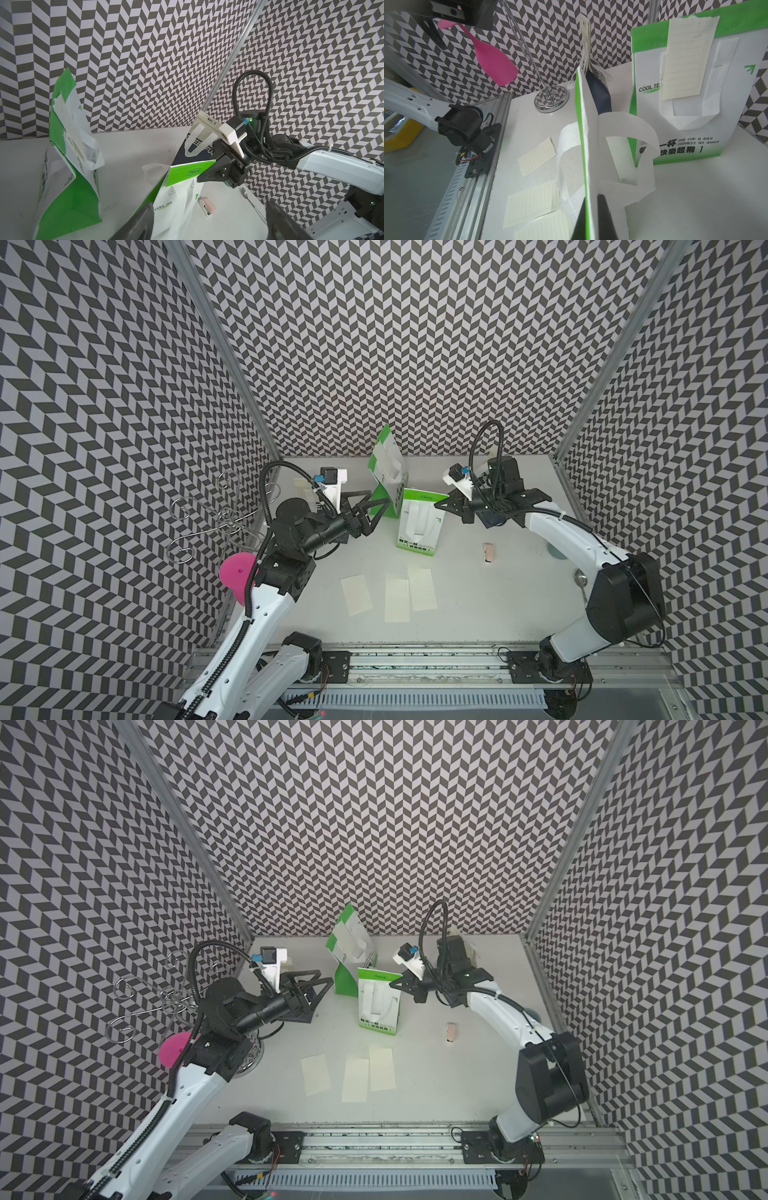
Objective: Staple the receipts to the bags
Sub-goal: Place the takeout bag at the center of the board.
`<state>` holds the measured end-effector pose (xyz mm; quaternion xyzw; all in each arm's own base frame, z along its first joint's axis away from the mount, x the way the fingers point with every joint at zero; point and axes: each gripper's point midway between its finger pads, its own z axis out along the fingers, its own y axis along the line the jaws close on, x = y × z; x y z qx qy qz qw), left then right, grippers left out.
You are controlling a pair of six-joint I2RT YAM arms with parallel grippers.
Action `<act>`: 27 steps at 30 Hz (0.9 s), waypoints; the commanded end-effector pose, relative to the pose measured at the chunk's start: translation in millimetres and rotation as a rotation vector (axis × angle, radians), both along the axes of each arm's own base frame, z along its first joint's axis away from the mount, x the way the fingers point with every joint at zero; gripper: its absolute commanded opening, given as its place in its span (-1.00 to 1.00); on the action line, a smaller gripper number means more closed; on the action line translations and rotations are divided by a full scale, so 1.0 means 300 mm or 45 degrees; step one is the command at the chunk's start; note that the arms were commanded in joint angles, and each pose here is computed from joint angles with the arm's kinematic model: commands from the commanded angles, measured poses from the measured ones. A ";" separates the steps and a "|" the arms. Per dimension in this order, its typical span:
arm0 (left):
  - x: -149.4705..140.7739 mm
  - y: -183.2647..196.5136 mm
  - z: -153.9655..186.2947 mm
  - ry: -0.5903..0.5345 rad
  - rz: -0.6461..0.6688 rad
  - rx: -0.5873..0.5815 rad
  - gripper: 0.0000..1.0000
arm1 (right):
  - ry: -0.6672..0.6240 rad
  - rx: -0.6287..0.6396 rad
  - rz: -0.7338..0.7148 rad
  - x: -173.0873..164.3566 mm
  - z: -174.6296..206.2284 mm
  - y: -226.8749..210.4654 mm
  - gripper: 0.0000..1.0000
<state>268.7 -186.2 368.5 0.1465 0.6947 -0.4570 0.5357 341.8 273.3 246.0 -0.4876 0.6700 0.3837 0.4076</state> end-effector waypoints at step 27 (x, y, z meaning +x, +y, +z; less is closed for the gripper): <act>-0.057 0.027 0.052 -0.068 0.033 -0.006 0.84 | -0.235 0.297 -0.517 -0.074 0.398 -0.100 0.57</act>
